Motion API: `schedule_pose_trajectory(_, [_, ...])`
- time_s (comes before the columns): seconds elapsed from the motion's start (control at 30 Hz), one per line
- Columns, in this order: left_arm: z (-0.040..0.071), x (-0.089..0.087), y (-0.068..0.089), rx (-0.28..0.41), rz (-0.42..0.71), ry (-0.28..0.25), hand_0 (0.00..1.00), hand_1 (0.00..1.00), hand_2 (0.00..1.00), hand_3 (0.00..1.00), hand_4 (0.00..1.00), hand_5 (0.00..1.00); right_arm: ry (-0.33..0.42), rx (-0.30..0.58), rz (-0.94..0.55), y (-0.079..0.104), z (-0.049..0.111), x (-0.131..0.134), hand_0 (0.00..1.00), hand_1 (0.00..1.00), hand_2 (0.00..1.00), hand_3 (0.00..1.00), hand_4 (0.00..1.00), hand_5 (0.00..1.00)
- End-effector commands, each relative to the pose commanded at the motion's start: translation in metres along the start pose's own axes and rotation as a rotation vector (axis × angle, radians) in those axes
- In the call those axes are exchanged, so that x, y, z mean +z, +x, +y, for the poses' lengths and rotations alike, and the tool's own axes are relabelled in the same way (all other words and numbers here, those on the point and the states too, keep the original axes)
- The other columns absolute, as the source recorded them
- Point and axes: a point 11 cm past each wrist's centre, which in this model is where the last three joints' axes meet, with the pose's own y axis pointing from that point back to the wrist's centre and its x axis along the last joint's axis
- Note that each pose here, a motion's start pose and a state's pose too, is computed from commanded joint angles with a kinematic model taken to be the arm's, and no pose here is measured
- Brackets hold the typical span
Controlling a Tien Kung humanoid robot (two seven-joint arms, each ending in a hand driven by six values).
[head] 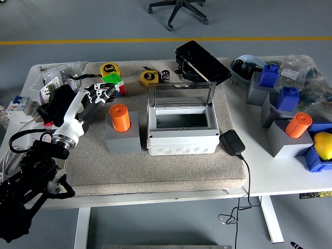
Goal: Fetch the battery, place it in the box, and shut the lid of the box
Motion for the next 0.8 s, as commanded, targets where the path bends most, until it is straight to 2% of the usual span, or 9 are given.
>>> schedule_pose_trajectory(0.3, [0.003,-0.012,-0.015,-0.031,0.021,0.034,0.697,0.652,0.634,0.681,0.998,0.617,0.001,0.001,-0.001,0.000,0.000,0.000,0.579,0.639,0.662,0.577,0.937,0.497])
schedule_pose_trajectory(0.33, [0.003,-0.012,-0.015,-0.032,0.023,0.035,0.672,0.637,0.628,0.675,0.998,0.602,0.000,0.001,-0.001,0.000,0.000,0.000,0.576,0.639,0.661,0.577,0.937,0.497])
schedule_pose_trajectory(0.5, [0.003,-0.013,-0.019,-0.044,0.040,0.045,0.672,0.637,0.628,0.675,0.998,0.602,-0.001,0.003,-0.006,0.000,0.000,0.001,0.576,0.639,0.661,0.577,0.937,0.497])
schedule_pose_trajectory(0.53, [0.003,-0.012,-0.020,-0.046,0.041,0.045,0.623,0.615,0.622,0.673,0.998,0.605,-0.001,0.003,-0.007,0.001,0.000,0.001,0.579,0.639,0.662,0.577,0.937,0.497])
schedule_pose_trajectory(0.8, [0.001,-0.011,-0.030,-0.075,0.042,0.049,0.594,0.607,0.619,0.672,0.998,0.601,0.001,0.003,-0.014,0.001,0.000,0.000,0.577,0.638,0.662,0.577,0.938,0.497])
